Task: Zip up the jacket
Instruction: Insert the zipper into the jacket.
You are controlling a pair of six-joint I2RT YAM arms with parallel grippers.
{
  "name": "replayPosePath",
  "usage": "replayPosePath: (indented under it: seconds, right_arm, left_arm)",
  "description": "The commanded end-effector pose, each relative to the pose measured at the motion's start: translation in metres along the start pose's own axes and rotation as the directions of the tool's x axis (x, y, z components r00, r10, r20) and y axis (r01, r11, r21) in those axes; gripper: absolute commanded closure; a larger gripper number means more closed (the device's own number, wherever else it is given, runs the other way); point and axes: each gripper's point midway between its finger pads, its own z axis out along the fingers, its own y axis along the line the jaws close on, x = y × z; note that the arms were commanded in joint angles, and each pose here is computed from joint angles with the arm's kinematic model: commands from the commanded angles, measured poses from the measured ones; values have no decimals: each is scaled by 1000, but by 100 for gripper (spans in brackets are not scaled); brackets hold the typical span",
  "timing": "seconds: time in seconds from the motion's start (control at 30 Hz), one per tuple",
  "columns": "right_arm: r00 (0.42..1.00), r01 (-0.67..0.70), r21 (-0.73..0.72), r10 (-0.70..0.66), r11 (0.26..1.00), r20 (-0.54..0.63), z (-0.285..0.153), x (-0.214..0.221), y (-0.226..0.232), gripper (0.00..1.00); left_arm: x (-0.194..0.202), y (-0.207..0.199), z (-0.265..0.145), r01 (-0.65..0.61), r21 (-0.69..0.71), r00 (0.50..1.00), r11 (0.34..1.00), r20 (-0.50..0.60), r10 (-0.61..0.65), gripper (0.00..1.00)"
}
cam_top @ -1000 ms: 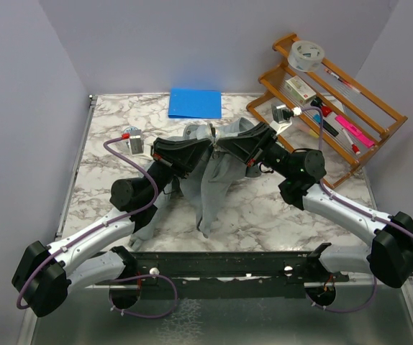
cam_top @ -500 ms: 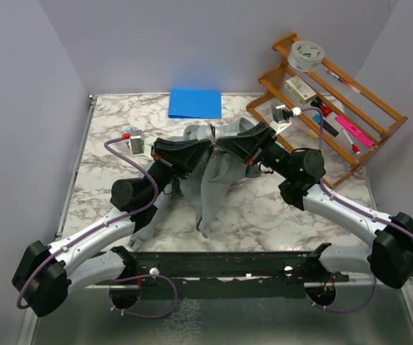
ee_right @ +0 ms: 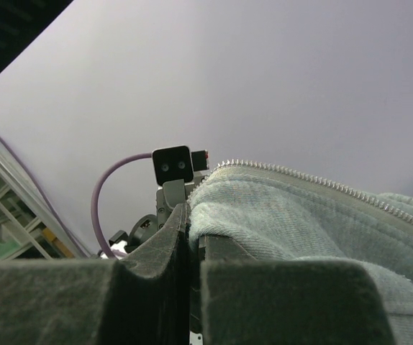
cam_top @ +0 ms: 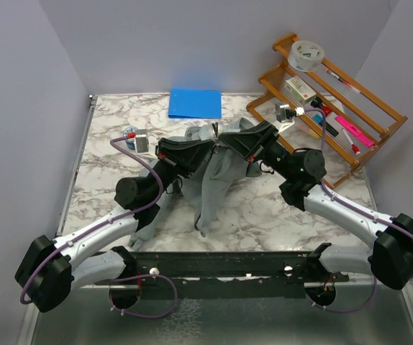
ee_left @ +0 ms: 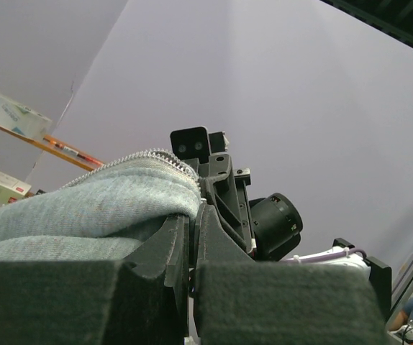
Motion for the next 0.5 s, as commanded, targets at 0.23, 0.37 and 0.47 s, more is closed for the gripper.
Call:
replayPosePath:
  seconds: [0.23,0.37,0.47]
  right_arm:
    - [988,27,25,-30,999,151,-8,-26,7,100]
    - [989,31,58,-39,998,145,-12,-24,2,100]
    - [991,45,128,-60,991,121,-20,-17,-12,100]
  left_arm:
    - [33,-2,-9,66,47,989,997,-132,-59,100]
    - [50,15,-16,68,-24,979,997,-191,-71,100]
    - [71,34,-27,49,-90,961,995,-267,-71,100]
